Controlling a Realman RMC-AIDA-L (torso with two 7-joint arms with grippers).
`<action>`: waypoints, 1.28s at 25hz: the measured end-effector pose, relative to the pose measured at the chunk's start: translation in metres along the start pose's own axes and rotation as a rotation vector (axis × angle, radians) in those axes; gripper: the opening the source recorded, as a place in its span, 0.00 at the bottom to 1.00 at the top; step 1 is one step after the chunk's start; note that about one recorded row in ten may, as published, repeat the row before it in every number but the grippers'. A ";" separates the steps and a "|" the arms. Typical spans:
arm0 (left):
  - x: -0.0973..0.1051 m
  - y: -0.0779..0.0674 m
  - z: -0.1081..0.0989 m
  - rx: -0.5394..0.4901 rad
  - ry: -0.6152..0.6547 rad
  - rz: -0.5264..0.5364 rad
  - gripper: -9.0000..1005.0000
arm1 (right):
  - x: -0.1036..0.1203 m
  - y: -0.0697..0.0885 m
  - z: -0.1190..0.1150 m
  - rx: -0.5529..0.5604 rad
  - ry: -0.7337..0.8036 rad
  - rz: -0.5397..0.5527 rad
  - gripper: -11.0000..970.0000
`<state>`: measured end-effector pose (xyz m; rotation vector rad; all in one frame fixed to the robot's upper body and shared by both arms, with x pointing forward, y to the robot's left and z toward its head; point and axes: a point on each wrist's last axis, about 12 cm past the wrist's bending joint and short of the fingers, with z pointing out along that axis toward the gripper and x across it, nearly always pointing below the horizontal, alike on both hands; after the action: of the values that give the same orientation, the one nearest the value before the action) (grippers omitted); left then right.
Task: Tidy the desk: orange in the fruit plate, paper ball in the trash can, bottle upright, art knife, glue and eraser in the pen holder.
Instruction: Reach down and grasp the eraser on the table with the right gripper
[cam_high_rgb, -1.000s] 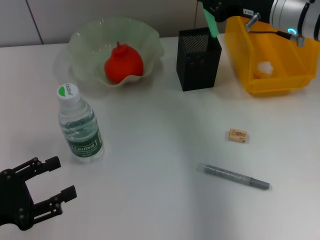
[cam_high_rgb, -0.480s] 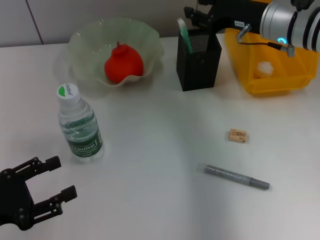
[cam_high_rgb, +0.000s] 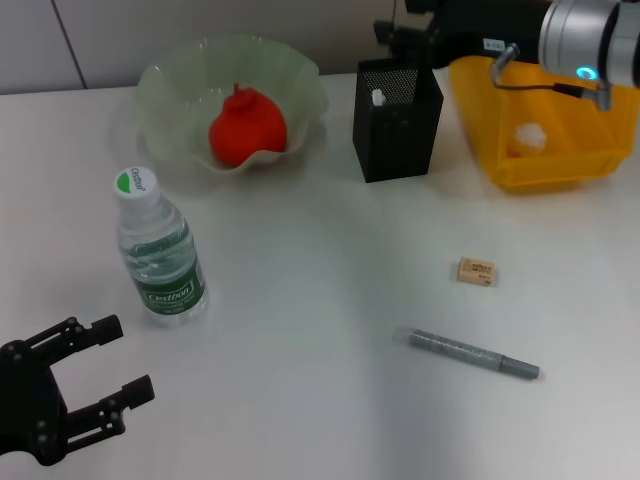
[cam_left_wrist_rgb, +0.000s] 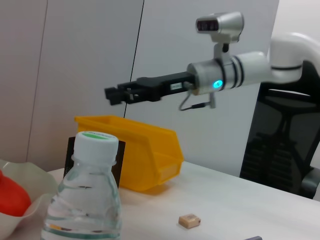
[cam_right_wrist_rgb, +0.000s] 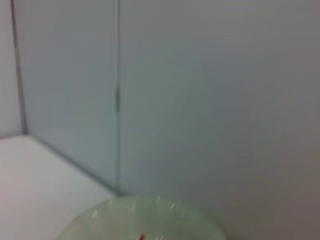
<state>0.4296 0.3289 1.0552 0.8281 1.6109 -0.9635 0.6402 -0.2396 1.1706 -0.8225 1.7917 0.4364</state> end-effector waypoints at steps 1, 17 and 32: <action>0.000 0.000 0.000 0.000 0.000 0.001 0.77 | 0.000 0.000 0.000 0.000 0.000 0.000 0.55; 0.000 0.000 0.002 0.010 0.003 0.029 0.77 | -0.059 0.041 -0.067 -0.091 0.416 -0.028 0.55; -0.003 0.004 0.007 0.016 0.006 0.037 0.77 | -0.013 0.051 -0.043 -0.175 0.752 0.008 0.55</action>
<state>0.4361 0.3244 1.0564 0.8698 1.5897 -0.9500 0.5775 -0.2271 1.1937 -1.2072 2.4683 0.3072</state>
